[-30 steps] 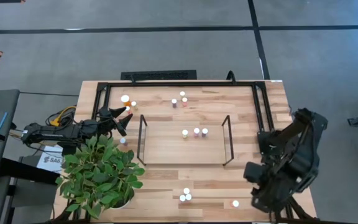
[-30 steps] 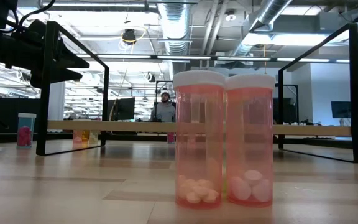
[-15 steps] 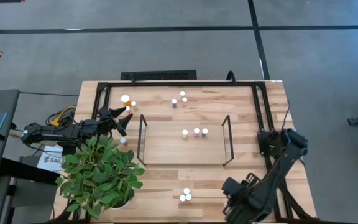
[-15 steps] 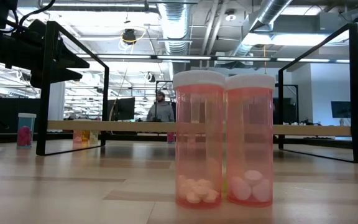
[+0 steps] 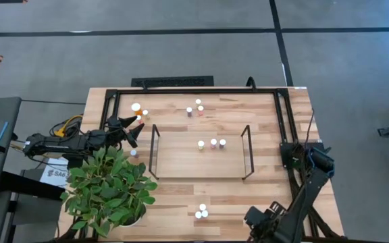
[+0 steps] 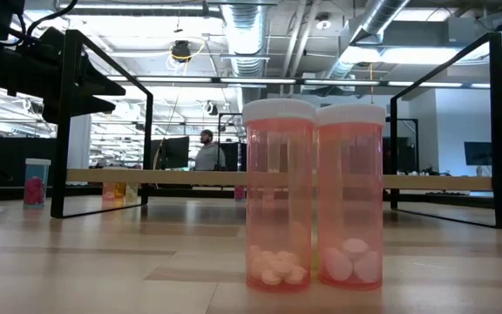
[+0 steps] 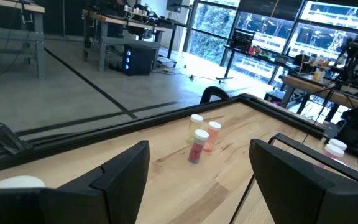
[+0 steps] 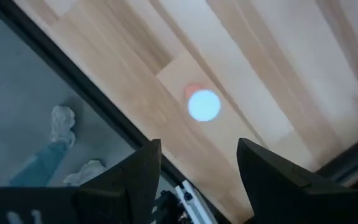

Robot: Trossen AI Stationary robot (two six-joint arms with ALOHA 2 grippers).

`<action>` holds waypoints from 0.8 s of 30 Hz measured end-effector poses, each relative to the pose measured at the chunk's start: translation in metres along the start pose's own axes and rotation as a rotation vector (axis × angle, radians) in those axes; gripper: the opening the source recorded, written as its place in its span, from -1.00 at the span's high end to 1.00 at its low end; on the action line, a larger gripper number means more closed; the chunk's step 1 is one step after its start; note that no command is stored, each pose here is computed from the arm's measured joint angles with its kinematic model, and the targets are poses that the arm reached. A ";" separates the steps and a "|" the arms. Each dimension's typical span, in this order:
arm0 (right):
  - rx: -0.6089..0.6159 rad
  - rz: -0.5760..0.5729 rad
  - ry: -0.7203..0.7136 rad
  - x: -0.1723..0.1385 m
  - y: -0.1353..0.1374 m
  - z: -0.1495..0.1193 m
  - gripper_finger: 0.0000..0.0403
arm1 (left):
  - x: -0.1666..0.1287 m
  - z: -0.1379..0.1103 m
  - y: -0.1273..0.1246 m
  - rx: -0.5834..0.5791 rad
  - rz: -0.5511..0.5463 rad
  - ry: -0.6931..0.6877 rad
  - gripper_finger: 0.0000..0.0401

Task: Pick and place medicine bottles onto shelf by color
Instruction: Put the red pill bottle on the shelf

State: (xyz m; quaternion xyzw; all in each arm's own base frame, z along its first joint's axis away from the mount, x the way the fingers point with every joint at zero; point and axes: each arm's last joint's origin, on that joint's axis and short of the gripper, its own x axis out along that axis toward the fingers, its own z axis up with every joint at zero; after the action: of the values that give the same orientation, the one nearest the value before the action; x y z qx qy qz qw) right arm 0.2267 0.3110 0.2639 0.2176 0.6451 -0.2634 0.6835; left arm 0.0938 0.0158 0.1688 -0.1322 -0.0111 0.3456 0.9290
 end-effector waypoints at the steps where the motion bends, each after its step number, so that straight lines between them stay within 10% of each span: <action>1: -0.016 0.002 0.000 0.000 0.000 0.002 -0.16 | 0.000 0.000 0.000 0.000 0.000 0.000 -0.32; 24: 0.095 0.271 0.138 0.050 -0.053 0.025 -0.16 | 0.000 0.000 0.000 0.000 0.000 0.000 -0.32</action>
State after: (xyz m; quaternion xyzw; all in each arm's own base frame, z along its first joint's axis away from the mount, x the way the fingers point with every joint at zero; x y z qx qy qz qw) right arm 0.2132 0.2507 0.2184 0.3523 0.6419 -0.1833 0.6560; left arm 0.0938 0.0158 0.1689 -0.1322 -0.0111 0.3457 0.9289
